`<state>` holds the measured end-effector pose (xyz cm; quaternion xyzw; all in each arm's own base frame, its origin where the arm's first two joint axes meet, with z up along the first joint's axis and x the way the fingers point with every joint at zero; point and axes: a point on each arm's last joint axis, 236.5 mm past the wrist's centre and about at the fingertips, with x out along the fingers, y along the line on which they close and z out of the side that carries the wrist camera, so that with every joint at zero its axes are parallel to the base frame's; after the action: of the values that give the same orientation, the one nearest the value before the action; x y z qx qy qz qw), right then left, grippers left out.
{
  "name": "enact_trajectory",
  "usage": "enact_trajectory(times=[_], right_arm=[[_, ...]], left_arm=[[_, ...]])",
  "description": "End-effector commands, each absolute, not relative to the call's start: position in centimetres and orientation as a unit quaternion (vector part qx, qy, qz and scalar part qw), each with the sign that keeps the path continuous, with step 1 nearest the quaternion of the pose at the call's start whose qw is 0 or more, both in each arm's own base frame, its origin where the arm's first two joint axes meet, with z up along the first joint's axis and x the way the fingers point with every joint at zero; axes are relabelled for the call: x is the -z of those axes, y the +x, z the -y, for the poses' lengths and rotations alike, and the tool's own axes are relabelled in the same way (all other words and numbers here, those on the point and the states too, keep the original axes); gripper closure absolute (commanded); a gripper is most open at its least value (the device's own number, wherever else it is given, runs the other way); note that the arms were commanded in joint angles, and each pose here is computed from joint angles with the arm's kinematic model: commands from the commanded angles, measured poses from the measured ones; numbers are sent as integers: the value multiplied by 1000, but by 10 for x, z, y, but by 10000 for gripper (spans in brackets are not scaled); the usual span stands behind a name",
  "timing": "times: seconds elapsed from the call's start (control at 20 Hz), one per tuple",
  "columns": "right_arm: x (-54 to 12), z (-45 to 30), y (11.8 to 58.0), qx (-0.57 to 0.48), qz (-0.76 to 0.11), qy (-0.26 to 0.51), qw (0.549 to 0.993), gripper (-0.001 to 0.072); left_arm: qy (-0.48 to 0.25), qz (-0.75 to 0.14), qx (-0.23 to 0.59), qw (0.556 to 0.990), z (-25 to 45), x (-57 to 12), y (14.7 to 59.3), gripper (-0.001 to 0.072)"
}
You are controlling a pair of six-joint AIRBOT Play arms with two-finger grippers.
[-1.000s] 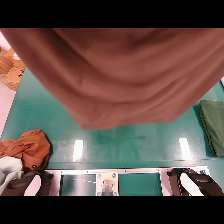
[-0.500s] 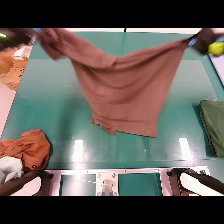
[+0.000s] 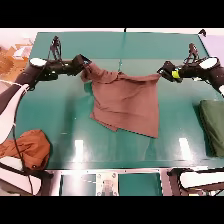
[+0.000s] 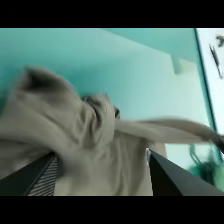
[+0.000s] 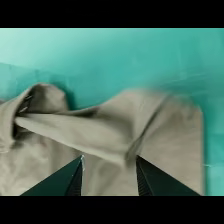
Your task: Fold the shirts.
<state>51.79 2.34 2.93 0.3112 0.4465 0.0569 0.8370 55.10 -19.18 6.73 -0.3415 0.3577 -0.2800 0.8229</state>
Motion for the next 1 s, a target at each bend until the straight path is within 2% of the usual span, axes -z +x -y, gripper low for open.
enact_trajectory(times=[0.0,0.1,0.25,0.4,0.55,0.75,0.85,0.95], right_arm=[[-30,5,495,-59,-488,290,821,331],[-32,27,458,-48,-530,274,801,331],[-6,33,386,-30,-601,274,750,332],[36,8,314,-23,-655,302,693,332],[76,-17,251,-16,-699,325,636,332],[108,-42,219,-19,-708,363,605,332],[112,-54,224,-34,-691,379,614,332],[114,-62,234,-40,-677,381,629,334]], left_arm=[[-355,-381,364,772,172,-106,530,95],[-365,-396,391,747,128,-142,512,94],[-374,-429,372,734,74,-154,488,95],[-331,-513,321,724,48,-114,459,95],[-329,-587,299,677,52,-69,428,96],[-365,-667,315,568,92,-12,357,98],[-366,-677,319,554,104,5,329,284],[-367,-680,304,558,107,17,312,282]])
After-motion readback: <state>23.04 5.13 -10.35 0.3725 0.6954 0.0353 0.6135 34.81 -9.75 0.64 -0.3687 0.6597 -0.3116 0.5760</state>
